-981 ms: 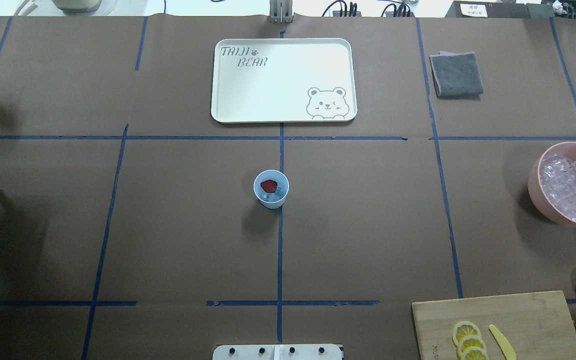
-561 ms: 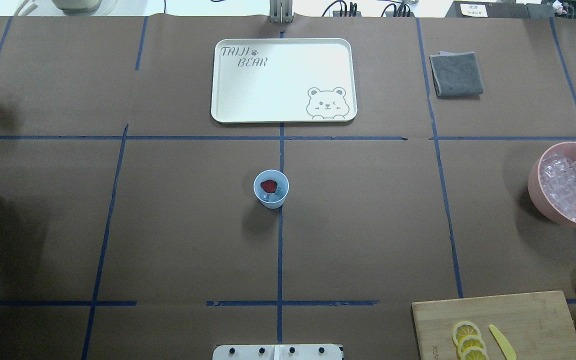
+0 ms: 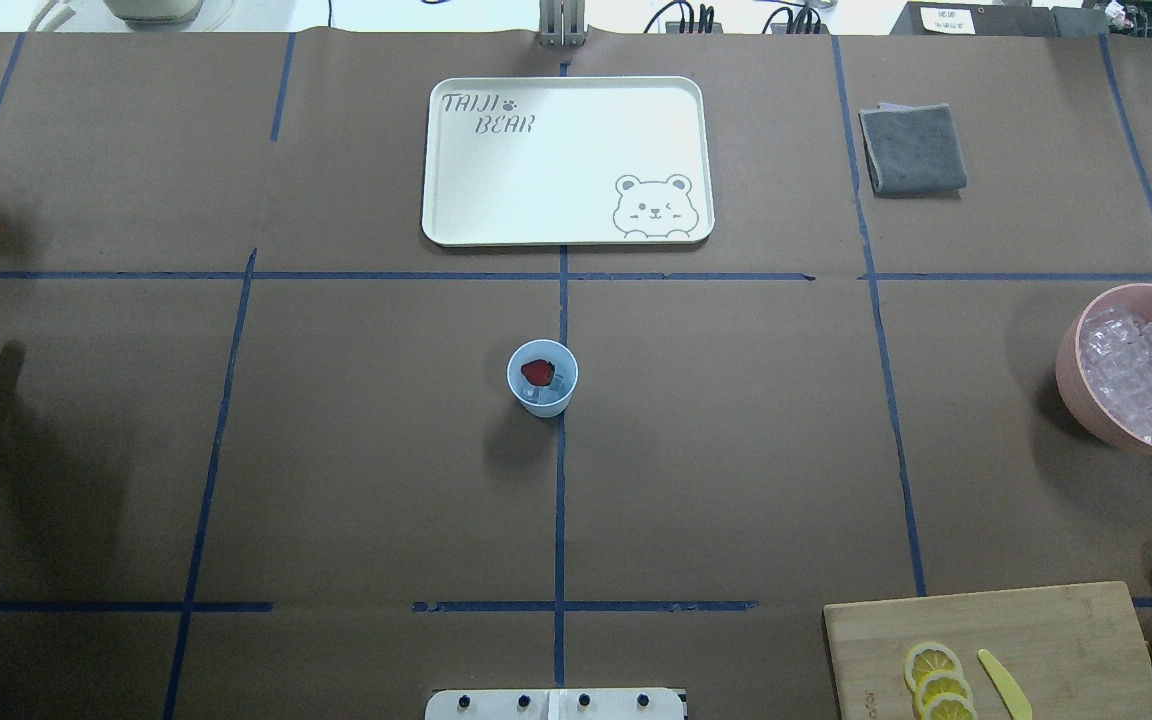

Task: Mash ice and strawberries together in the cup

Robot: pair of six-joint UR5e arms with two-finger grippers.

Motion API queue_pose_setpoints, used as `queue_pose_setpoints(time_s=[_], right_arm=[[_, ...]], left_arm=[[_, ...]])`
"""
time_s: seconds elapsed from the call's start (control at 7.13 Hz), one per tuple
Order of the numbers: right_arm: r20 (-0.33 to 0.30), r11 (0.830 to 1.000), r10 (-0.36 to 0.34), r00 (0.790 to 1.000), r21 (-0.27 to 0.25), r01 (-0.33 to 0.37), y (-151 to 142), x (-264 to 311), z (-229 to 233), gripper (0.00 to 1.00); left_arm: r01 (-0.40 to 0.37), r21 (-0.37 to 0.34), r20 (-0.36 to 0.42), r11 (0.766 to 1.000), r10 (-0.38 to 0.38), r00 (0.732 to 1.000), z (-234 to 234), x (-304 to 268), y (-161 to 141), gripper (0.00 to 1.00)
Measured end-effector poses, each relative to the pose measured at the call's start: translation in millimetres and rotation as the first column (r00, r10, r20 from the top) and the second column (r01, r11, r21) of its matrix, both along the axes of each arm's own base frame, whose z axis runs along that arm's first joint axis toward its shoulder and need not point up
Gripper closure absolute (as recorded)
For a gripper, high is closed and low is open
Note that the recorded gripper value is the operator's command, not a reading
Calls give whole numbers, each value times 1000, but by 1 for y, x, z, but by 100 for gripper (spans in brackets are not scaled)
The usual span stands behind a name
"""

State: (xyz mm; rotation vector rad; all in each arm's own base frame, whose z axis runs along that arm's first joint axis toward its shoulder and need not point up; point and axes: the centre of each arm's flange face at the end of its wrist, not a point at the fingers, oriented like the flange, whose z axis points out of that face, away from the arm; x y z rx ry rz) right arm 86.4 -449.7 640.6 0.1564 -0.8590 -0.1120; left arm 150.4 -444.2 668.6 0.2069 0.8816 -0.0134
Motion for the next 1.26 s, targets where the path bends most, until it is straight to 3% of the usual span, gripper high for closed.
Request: queue_pose_setpoints(time_s=[0.28, 0.42, 0.7, 0.98, 1.26], right_arm=[[-4, 1000, 7, 1000, 15, -7, 0, 2, -10, 1], [-8, 1000, 10, 1000, 27, -10, -1, 3, -19, 1], [-17, 998, 20, 1000, 52, -19, -1, 6, -34, 1], [-20, 998, 22, 1000, 56, -21, 1, 7, -37, 1], [-20, 999, 23, 1000, 46, -22, 5, 7, -33, 1]], left_arm=[[21, 147, -64, 989, -12, 998, -66, -27, -14, 100], [25, 247, -80, 969, -5, 997, -106, -33, -17, 100], [100, 427, -124, 899, -51, 991, -204, -36, -24, 100], [208, 521, -231, 828, -98, 968, -299, -23, -35, 100], [348, 594, -338, 725, -168, 926, -380, 16, -22, 100]])
